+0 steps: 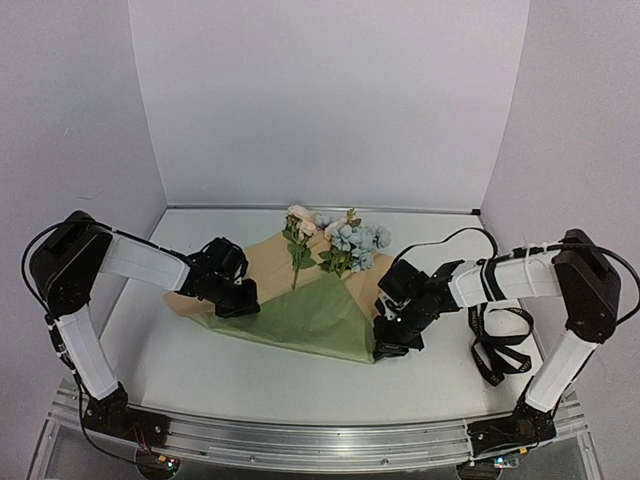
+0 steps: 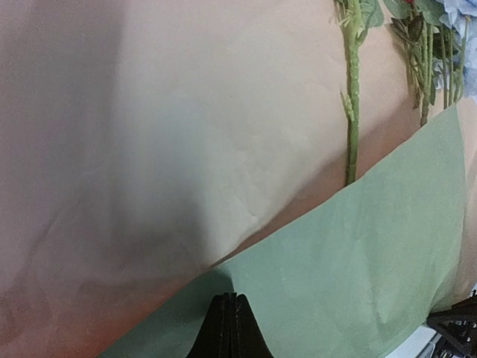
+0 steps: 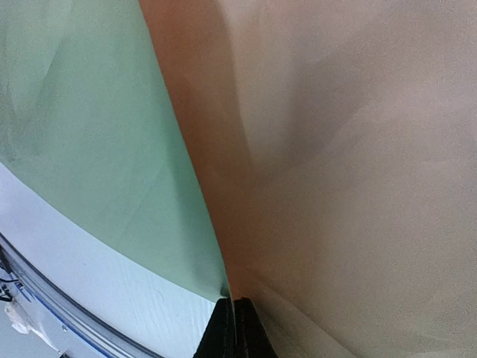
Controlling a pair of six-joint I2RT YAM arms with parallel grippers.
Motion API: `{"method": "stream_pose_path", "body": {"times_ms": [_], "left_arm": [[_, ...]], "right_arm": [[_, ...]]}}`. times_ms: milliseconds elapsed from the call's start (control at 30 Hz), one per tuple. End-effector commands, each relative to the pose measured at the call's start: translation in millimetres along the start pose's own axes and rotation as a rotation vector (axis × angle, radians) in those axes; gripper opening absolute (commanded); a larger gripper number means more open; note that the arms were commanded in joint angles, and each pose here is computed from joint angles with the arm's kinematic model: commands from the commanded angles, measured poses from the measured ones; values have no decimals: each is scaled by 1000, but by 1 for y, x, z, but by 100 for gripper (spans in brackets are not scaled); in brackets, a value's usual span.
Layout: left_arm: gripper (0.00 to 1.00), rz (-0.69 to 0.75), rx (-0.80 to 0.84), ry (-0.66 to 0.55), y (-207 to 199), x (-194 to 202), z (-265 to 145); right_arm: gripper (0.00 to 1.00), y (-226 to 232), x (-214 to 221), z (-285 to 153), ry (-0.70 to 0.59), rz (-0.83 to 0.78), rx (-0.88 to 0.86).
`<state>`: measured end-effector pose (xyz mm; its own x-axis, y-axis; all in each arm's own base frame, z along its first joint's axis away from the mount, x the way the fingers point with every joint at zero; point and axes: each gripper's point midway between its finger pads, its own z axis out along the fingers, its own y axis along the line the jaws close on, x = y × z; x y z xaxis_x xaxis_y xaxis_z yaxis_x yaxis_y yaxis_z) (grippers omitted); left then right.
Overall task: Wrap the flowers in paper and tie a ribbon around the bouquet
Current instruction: Press the fold line of the 1/4-folded wrapping paper.
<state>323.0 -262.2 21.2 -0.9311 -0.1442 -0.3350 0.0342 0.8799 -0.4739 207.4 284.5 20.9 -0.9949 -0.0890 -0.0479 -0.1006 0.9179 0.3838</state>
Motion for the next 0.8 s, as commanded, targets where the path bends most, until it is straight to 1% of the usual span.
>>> {"method": "stream_pose_path", "body": {"times_ms": [0,67,133,233,333,400,433,500,600,733,767], "left_arm": [[0,4,8,-40,-4,-5,-19],[0,3,-17,-41,6,1,-23],[0,16,5,-43,4,5,-29],[0,69,84,-50,-18,6,-43],[2,116,114,-65,-34,3,-52],[2,117,80,-55,-29,4,-47],[2,113,56,-49,-23,6,-43],[1,95,12,-39,-9,12,-36],[0,15,-112,-25,23,21,-25],[0,-96,-205,12,55,39,-17],[0,-115,-212,16,59,42,-16]], "right_arm": [[1,-3,-13,-17,-17,-48,111],[2,3,-22,-17,-3,-44,122],[3,9,-29,-16,11,-23,133],[4,14,-38,-13,13,27,158],[16,15,-44,-14,1,67,178],[21,14,-49,-15,-18,86,192],[26,13,-51,-16,-27,91,202],[41,10,-54,-18,-47,96,224],[60,4,-53,-29,-80,82,239],[84,-15,-42,-49,-162,55,257],[87,-19,-39,-52,-177,54,249]]}}
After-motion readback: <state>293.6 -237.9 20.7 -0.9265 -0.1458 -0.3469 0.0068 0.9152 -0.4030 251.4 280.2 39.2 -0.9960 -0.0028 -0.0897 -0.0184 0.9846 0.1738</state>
